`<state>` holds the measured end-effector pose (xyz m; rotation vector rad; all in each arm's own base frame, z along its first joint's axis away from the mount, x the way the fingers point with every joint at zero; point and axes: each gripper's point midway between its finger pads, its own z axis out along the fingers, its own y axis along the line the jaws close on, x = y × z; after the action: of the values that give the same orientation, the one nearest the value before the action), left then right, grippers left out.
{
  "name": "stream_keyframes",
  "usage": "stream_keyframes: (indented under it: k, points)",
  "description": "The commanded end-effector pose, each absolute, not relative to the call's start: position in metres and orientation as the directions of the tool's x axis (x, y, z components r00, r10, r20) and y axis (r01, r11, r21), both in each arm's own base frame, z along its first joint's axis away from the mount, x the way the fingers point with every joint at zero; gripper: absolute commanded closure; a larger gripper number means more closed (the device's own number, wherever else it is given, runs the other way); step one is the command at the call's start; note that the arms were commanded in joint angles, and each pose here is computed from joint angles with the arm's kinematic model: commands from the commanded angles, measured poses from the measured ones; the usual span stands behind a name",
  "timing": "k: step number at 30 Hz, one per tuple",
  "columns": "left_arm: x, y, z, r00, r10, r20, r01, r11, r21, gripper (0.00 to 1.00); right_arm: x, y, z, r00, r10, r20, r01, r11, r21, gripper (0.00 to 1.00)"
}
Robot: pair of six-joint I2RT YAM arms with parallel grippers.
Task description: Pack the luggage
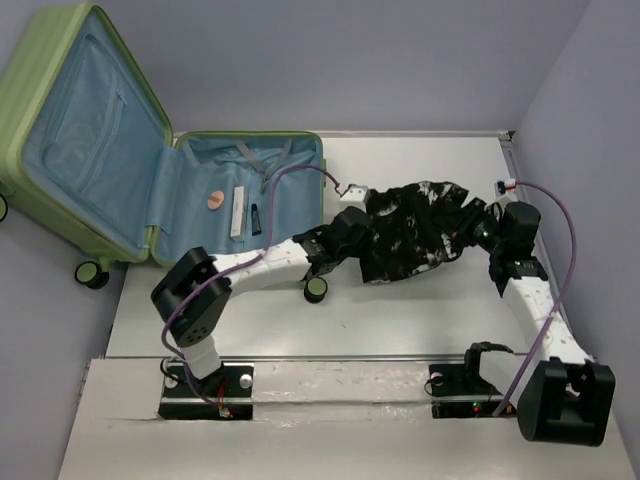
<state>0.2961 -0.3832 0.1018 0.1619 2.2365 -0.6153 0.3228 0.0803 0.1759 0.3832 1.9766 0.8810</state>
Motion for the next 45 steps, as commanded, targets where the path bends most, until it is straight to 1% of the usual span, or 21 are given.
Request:
stream_keyframes:
  k: [1, 6, 7, 9, 11, 12, 13, 14, 15, 16, 17, 18, 19, 22, 25, 31, 35, 37, 41, 42, 45]
  points:
    - [0.315, -0.382, 0.302, -0.444, -0.353, -0.823, 0.430, 0.722, -0.542, 0.94, 0.316, 0.114, 0.268, -0.514, 0.544, -0.663, -0.296, 0.613, 0.732, 0.93]
    - [0.343, -0.293, 0.370, -0.345, -0.452, -0.822, 0.370, 0.740, -0.562, 0.94, 0.343, 0.179, 0.307, -0.551, 0.499, -0.669, -0.387, 0.558, 0.734, 0.93]
    - [0.354, -0.252, 0.383, -0.302, -0.484, -0.821, 0.322, 0.759, -0.566, 0.94, 0.345, 0.210, 0.340, -0.534, 0.485, -0.693, -0.464, 0.517, 0.719, 0.93]
    - [0.365, -0.207, 0.387, -0.251, -0.497, -0.831, 0.239, 0.800, -0.551, 0.94, 0.372, 0.247, 0.331, -0.577, 0.454, -0.679, -0.460, 0.506, 0.730, 0.93]
    - [0.377, -0.143, 0.382, -0.195, -0.501, -0.843, 0.111, 0.843, -0.526, 0.94, 0.383, 0.292, 0.363, -0.576, 0.439, -0.690, -0.524, 0.449, 0.723, 0.93]
    - [0.386, -0.101, 0.378, -0.153, -0.508, -0.848, 0.016, 0.857, -0.516, 0.76, 0.405, 0.316, 0.333, -0.628, 0.419, -0.655, -0.478, 0.457, 0.750, 0.93]
    - [0.384, -0.101, 0.370, -0.176, -0.501, -0.847, 0.006, 0.860, -0.510, 0.76, 0.398, 0.327, 0.359, -0.607, 0.420, -0.674, -0.525, 0.425, 0.737, 0.93]
    - [0.391, -0.057, 0.358, -0.150, -0.499, -0.853, -0.104, 0.866, -0.488, 0.26, 0.418, 0.351, 0.325, -0.654, 0.398, -0.643, -0.478, 0.441, 0.760, 0.86]
    - [0.390, -0.037, 0.342, -0.171, -0.494, -0.853, -0.178, 0.867, -0.466, 0.01, 0.431, 0.382, 0.300, -0.699, 0.351, -0.623, -0.455, 0.454, 0.766, 0.46]
    - [0.389, -0.019, 0.338, -0.170, -0.491, -0.855, -0.225, 0.864, -0.451, 0.01, 0.435, 0.395, 0.287, -0.718, 0.311, -0.622, -0.450, 0.474, 0.757, 0.27]
    - [0.384, -0.007, 0.337, -0.167, -0.482, -0.860, -0.257, 0.863, -0.434, 0.01, 0.437, 0.405, 0.268, -0.743, 0.252, -0.620, -0.443, 0.509, 0.737, 0.14]
    - [0.378, 0.004, 0.338, -0.158, -0.458, -0.875, -0.294, 0.868, -0.401, 0.01, 0.438, 0.412, 0.273, -0.758, 0.201, -0.620, -0.439, 0.545, 0.714, 0.05]
    - [0.365, 0.003, 0.352, -0.118, -0.458, -0.881, -0.267, 0.869, -0.417, 0.01, 0.449, 0.418, 0.232, -0.766, 0.141, -0.627, -0.430, 0.612, 0.664, 0.00]
    - [0.331, 0.001, 0.390, -0.025, -0.465, -0.885, -0.206, 0.868, -0.451, 0.01, 0.451, 0.422, 0.213, -0.786, 0.086, -0.612, -0.436, 0.625, 0.648, 0.00]
    - [0.289, 0.019, 0.412, 0.058, -0.443, -0.894, -0.256, 0.859, -0.443, 0.01, 0.444, 0.425, 0.197, -0.793, 0.030, -0.609, -0.459, 0.629, 0.628, 0.00]
    - [0.212, 0.076, 0.383, 0.147, -0.358, -0.922, -0.522, 0.764, -0.380, 0.03, 0.426, 0.427, 0.251, -0.685, -0.011, -0.728, -0.593, 0.589, 0.549, 0.00]
    - [0.167, 0.127, 0.345, 0.169, -0.229, -0.958, -0.782, 0.561, -0.273, 0.06, 0.405, 0.424, 0.299, -0.621, -0.004, -0.784, -0.667, 0.527, 0.526, 0.01]
    - [0.161, 0.137, 0.337, 0.161, -0.188, -0.969, -0.834, 0.499, -0.236, 0.06, 0.391, 0.419, 0.326, -0.586, 0.010, -0.810, -0.706, 0.485, 0.517, 0.01]
    - [0.180, 0.150, 0.332, 0.139, -0.157, -0.978, -0.894, 0.404, -0.192, 0.08, 0.364, 0.403, 0.331, -0.568, -0.009, -0.823, -0.735, 0.455, 0.502, 0.01]
    - [0.193, 0.156, 0.327, 0.083, -0.145, -0.986, -0.916, 0.379, -0.133, 0.09, 0.358, 0.399, 0.306, -0.590, -0.032, -0.806, -0.724, 0.463, 0.512, 0.01]
    - [0.202, 0.178, 0.335, 0.074, -0.146, -0.987, -0.946, 0.302, -0.116, 0.11, 0.346, 0.380, 0.275, -0.587, -0.058, -0.808, -0.713, 0.511, 0.481, 0.01]
